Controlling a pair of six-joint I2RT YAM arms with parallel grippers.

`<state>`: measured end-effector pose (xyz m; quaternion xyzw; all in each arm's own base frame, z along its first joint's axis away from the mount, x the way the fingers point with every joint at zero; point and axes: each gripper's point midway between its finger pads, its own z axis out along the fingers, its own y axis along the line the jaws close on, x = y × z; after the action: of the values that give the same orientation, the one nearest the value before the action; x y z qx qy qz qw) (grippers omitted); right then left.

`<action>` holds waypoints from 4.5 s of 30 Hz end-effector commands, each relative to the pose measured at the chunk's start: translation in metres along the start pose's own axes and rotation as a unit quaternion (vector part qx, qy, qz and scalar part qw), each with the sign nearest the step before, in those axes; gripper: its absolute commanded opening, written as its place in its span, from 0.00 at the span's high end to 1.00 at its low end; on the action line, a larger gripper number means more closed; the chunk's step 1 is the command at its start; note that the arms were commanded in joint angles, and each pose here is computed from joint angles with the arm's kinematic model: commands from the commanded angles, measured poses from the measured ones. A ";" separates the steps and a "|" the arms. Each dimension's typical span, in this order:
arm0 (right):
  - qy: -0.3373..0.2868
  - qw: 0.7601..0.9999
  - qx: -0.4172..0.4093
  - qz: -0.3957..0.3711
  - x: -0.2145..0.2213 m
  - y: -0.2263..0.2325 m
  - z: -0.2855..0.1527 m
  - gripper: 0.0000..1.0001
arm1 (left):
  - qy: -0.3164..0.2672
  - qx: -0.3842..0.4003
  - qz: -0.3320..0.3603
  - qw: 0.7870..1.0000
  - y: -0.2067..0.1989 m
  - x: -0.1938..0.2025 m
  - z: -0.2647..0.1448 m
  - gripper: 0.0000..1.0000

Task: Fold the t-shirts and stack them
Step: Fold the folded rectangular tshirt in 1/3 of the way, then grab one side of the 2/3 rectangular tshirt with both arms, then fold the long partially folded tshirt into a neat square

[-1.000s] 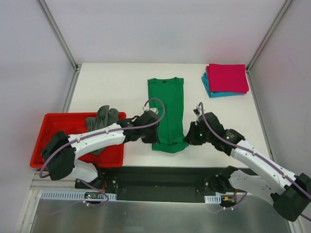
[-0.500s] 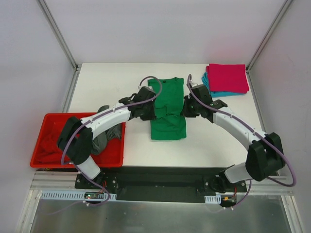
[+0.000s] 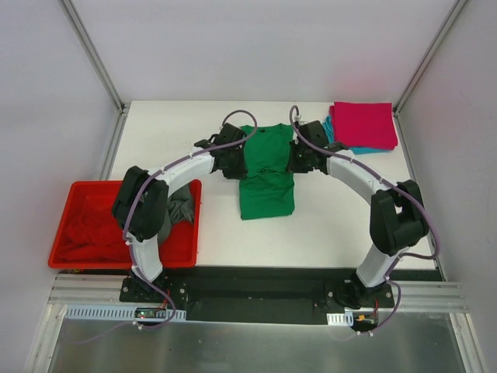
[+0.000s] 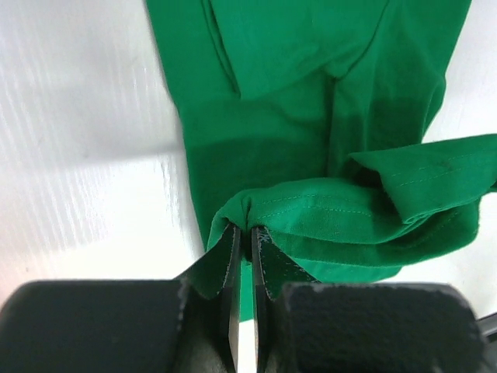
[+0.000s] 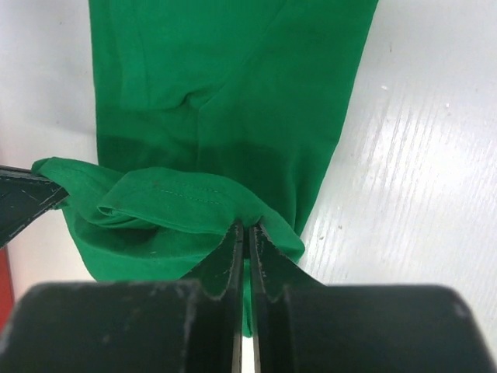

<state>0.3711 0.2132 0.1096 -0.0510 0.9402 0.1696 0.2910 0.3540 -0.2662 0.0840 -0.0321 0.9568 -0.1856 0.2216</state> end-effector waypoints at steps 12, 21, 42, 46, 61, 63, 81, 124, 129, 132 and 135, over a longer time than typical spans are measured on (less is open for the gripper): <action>-0.018 1.000 0.016 0.002 -0.040 -0.024 0.039 0.88 | 0.029 0.019 0.006 0.999 0.005 -0.031 0.030 0.89; -0.010 1.000 -0.024 -0.004 -0.042 -0.023 0.024 0.19 | 0.032 0.056 0.022 0.998 -0.008 -0.031 0.009 0.01; 0.038 0.988 -0.142 0.047 0.105 -0.011 -0.027 0.42 | 0.148 0.153 -0.051 0.976 0.015 0.119 -0.027 0.21; 0.059 0.988 -0.132 0.049 0.108 -0.016 -0.013 0.51 | 0.148 0.150 -0.053 0.976 0.015 0.118 -0.020 0.36; 0.090 0.982 -0.157 0.062 0.116 -0.010 0.007 0.73 | 0.169 0.124 -0.062 0.976 0.015 0.113 0.016 0.73; 0.091 0.981 -0.161 0.064 0.115 -0.009 0.009 0.74 | 0.171 0.126 -0.059 0.975 0.015 0.113 0.017 0.85; 0.150 0.988 -0.025 0.037 0.152 -0.058 -0.036 0.99 | 0.155 0.085 -0.059 0.982 0.040 0.121 0.011 1.00; 0.220 0.912 -0.346 -0.005 0.253 0.088 -0.236 0.99 | -0.027 0.242 0.031 0.969 0.010 0.160 -0.193 1.00; 0.173 0.946 -0.275 -0.010 0.231 0.069 -0.219 0.99 | -0.043 0.181 0.019 0.982 0.004 0.127 -0.176 1.00; 0.145 0.960 -0.240 -0.001 0.212 0.055 -0.204 0.99 | -0.059 0.143 0.011 0.988 0.002 0.107 -0.165 1.00; 0.122 0.971 -0.206 0.018 0.192 0.040 -0.191 0.99 | -0.077 0.117 0.006 0.990 0.000 0.084 -0.157 1.00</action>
<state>0.0784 0.2034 0.1651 -0.1383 0.8935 0.4077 0.1276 0.1668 -0.2315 0.1641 0.0106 0.9126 -0.3396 0.2275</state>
